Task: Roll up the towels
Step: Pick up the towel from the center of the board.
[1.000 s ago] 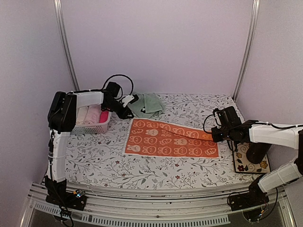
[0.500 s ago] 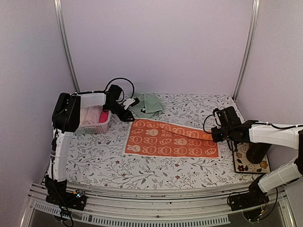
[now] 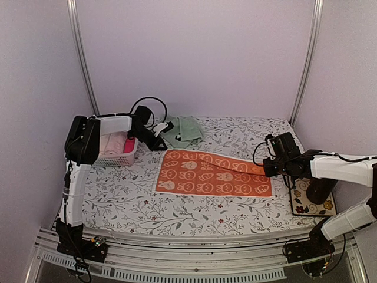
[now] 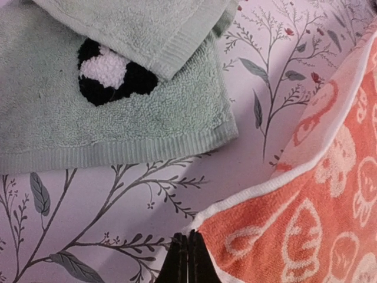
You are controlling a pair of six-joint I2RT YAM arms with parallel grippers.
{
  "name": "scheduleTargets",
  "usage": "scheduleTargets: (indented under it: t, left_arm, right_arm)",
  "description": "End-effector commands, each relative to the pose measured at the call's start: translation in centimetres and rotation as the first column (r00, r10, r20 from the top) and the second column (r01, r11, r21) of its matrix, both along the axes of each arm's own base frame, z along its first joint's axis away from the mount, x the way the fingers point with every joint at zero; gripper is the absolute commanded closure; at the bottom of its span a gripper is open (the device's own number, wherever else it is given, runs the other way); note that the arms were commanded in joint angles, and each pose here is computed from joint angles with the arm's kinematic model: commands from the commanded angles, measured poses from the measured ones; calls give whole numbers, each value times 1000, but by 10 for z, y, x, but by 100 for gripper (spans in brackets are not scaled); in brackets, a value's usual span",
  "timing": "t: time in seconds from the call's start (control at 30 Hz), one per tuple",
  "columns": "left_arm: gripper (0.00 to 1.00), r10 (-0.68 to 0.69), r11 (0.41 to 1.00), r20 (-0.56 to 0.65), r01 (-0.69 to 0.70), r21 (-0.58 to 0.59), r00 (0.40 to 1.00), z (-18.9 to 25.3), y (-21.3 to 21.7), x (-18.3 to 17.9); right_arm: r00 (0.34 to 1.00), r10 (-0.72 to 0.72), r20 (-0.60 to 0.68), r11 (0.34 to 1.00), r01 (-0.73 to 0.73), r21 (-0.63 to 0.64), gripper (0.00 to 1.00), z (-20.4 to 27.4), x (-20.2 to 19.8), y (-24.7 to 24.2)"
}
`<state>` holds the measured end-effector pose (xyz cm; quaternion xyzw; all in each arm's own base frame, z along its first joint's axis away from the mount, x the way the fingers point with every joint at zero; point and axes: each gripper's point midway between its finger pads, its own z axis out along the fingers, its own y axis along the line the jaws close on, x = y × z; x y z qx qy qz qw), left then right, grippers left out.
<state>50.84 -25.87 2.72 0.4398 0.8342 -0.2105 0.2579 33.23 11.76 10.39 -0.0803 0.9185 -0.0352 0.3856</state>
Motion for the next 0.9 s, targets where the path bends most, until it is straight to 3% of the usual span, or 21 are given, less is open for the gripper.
scheduleTargets:
  t: [0.0,0.33,0.47,0.7,0.87]
  left_arm:
    - [100,41,999,-19,-41,-8,999,3,8,4]
    - [100,107,994,27,-106,-31,994,16,14,8]
    - [100,157,984,87,-149,-97,984,40,16,11]
    - [100,202,979,151,-194,-67,968,45,10,-14]
    - [100,224,972,186,-206,-110,957,53,0,-32]
  right_arm:
    - [1000,-11,12,1000,11,4,98,5,-4,-2]
    - [1000,-12,13,1000,12,2,98,5,-3,-2]
    - [1000,-11,12,1000,11,6,98,5,-4,-1]
    - [999,35,0,996,-35,86,98,8,-9,12]
    - [999,46,-17,990,-43,133,98,7,-21,14]
